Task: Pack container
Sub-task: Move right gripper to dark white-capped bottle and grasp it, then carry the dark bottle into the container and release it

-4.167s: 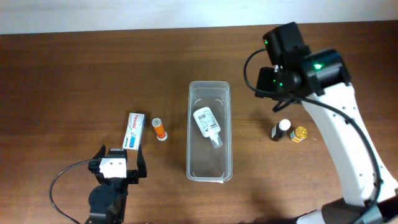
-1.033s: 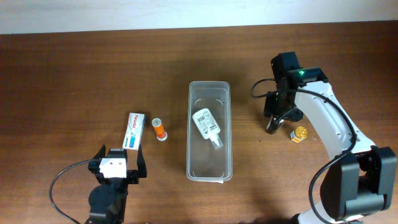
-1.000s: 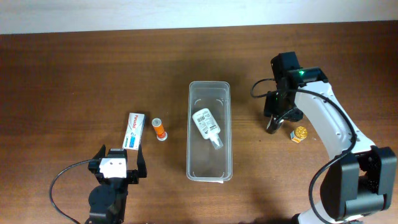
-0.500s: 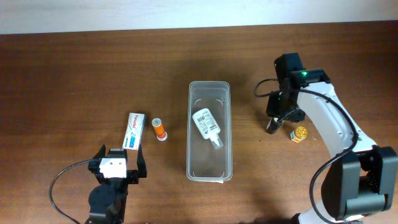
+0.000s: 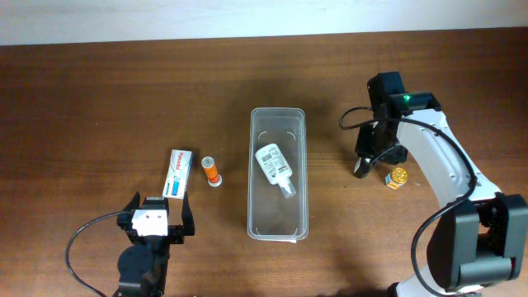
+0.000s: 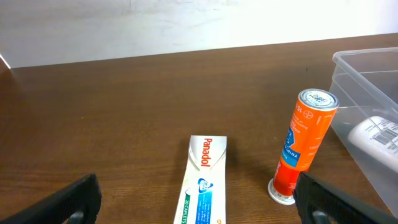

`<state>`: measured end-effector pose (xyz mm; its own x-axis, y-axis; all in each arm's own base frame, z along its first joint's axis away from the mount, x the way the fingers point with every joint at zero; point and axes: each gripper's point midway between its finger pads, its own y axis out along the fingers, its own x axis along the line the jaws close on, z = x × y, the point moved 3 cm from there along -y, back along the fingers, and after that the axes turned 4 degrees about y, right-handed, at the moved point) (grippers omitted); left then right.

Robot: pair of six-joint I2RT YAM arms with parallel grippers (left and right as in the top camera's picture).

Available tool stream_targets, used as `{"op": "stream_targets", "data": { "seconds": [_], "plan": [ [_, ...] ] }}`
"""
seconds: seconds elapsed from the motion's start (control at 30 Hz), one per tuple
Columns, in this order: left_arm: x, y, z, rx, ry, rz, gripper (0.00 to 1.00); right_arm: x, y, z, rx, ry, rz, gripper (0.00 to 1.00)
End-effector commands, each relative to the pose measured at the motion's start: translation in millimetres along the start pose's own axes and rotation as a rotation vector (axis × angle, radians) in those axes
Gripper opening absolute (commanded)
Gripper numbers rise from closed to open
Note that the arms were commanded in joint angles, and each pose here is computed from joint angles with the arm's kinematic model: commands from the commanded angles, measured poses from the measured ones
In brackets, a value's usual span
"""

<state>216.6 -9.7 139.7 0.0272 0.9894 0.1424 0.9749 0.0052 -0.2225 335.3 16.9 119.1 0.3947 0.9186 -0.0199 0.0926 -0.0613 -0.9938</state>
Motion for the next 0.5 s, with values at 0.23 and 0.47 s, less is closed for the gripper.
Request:
{"op": "stream_targets", "data": {
  "seconds": [0.23, 0.47],
  "plan": [
    [-0.2, 0.1, 0.5, -0.005, 0.014, 0.003, 1.0, 3.7, 4.8, 5.5, 0.035, -0.015, -0.029, 0.33],
    [-0.2, 0.1, 0.5, -0.005, 0.014, 0.003, 0.99, 7.1, 2.5, 3.8, 0.03, -0.041, -0.05, 0.18]
  ]
}}
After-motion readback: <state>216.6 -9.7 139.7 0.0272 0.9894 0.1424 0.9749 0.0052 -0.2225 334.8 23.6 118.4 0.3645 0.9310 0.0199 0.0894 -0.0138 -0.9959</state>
